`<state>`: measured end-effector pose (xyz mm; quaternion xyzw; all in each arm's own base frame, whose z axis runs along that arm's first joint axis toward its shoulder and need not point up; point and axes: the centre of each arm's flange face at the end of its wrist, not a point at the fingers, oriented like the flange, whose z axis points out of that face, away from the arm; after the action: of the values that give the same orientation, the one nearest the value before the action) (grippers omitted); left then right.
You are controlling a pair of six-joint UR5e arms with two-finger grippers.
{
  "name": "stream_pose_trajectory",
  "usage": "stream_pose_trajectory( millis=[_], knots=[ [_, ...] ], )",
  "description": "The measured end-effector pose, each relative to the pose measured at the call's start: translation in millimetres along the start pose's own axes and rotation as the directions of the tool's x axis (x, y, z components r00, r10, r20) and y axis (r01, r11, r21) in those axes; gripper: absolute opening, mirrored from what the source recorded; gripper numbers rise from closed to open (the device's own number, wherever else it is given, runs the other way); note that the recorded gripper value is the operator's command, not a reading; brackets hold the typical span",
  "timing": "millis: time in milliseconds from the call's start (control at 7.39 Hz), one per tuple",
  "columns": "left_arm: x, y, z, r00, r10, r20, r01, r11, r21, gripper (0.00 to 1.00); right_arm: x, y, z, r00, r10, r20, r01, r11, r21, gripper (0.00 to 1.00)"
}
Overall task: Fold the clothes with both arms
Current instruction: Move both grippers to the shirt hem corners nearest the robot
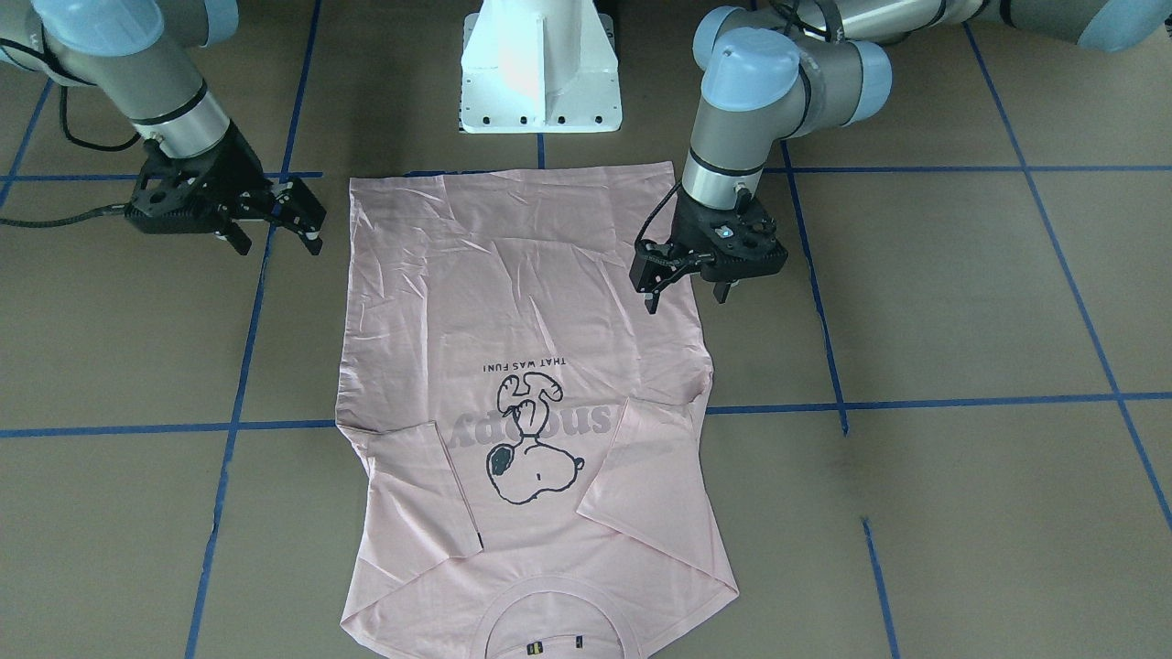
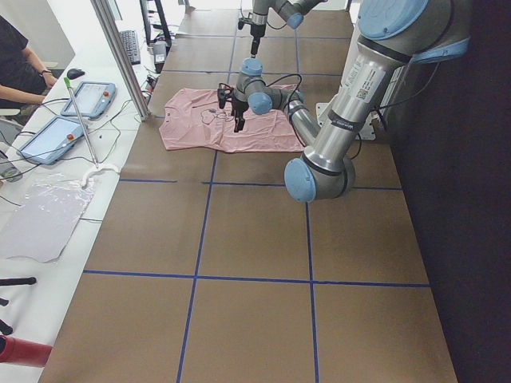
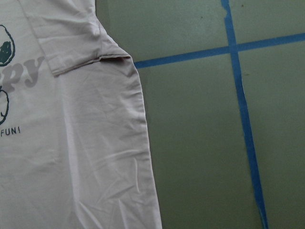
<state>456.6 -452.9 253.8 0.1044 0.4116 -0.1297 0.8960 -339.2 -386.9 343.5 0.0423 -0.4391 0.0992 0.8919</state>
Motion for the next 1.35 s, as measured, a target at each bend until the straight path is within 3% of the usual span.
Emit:
stream_pose_trajectory(
  millis=[271,541,812,1353],
  knots=[
    [-35,17,-18,0.997,0.07,0.02,-0.07,0.998,0.0,1.0,-22,67,28,0.999,0.025,-0.023,-0.025,1.0,0.003,1.0],
    [-40,25,-24,0.998,0.061,0.013,-0.061,0.998,-0.006,1.0,-33,123,55,0.999,0.001,-0.049,0.001,1.0,0.028,1.0],
    [-37,29,-24,0.999,0.054,0.005,-0.054,0.998,-0.016,1.0,-33,148,71,0.997,-0.027,-0.07,0.029,0.999,0.024,1.0],
    [-26,34,-27,0.999,0.046,-0.018,-0.047,0.998,-0.043,1.0,-18,161,100,0.991,-0.04,-0.131,0.038,0.999,-0.014,1.0]
  ],
)
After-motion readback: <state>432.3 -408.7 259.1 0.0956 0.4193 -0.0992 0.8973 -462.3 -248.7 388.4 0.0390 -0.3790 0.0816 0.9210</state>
